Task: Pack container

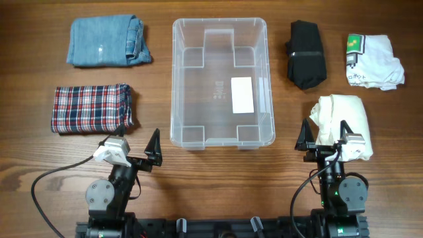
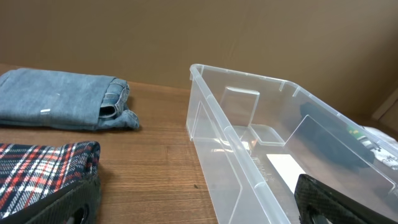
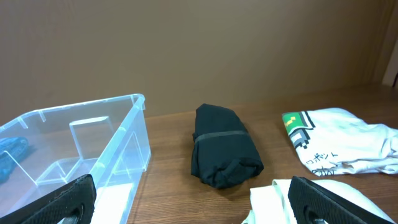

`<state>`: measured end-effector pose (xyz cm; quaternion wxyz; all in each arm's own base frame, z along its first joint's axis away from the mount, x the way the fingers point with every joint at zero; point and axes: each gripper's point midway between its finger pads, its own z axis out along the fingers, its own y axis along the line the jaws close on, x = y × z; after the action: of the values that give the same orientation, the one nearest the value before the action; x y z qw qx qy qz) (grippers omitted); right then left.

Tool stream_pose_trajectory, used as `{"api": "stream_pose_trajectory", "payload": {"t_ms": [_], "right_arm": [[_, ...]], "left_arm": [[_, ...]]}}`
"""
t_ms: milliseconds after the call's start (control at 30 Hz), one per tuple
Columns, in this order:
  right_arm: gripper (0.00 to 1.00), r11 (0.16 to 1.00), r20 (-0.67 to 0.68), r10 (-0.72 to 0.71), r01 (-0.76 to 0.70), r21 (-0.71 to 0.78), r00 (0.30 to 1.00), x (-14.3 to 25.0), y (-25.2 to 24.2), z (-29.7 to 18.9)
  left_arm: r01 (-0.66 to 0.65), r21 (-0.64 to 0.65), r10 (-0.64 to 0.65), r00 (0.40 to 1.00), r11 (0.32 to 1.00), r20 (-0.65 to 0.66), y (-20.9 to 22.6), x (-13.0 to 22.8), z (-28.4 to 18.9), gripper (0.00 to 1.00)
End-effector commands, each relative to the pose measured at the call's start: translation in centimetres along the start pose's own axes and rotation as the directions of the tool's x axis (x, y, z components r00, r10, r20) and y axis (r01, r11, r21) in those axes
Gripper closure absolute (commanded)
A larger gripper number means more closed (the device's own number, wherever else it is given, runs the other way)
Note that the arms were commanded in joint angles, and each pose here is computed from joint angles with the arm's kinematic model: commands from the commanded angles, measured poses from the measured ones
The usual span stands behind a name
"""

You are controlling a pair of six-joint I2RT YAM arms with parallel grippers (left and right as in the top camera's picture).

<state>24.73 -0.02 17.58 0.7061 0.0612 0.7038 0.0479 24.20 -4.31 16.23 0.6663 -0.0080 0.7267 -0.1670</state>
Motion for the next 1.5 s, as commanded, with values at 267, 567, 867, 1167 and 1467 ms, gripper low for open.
{"api": "stream_pose_trajectory", "payload": {"t_ms": [267, 567, 867, 1167, 1467], "right_arm": [[0.00, 0.981, -0.097, 0.161, -0.148, 0.122, 0.982, 1.00, -2.03, -0.71], [0.00, 0.981, -0.097, 0.160, -0.148, 0.122, 0.982, 1.00, -2.03, -0.71], [0.00, 0.981, -0.097, 0.161, -0.148, 0.122, 0.982, 1.00, -2.03, -0.71], [0.00, 0.981, -0.097, 0.161, -0.148, 0.122, 0.982, 1.00, -2.03, -0.71], [0.00, 0.979, -0.093, 0.173, -0.161, 0.122, 0.981, 0.95, -2.02, -0.70]], "left_arm": [[-0.015, -0.015, 0.015, 1.000, 1.000, 0.000, 0.35, 0.12, -0.02, 0.00], [-0.015, -0.015, 0.015, 1.000, 1.000, 0.000, 0.35, 0.12, -0.02, 0.00], [-0.015, -0.015, 0.015, 1.000, 1.000, 0.000, 0.35, 0.12, -0.02, 0.00], [-0.015, -0.015, 0.015, 1.000, 1.000, 0.000, 0.35, 0.12, -0.02, 0.00], [-0.015, -0.015, 0.015, 1.000, 1.000, 0.000, 0.35, 0.12, -0.02, 0.00]]}}
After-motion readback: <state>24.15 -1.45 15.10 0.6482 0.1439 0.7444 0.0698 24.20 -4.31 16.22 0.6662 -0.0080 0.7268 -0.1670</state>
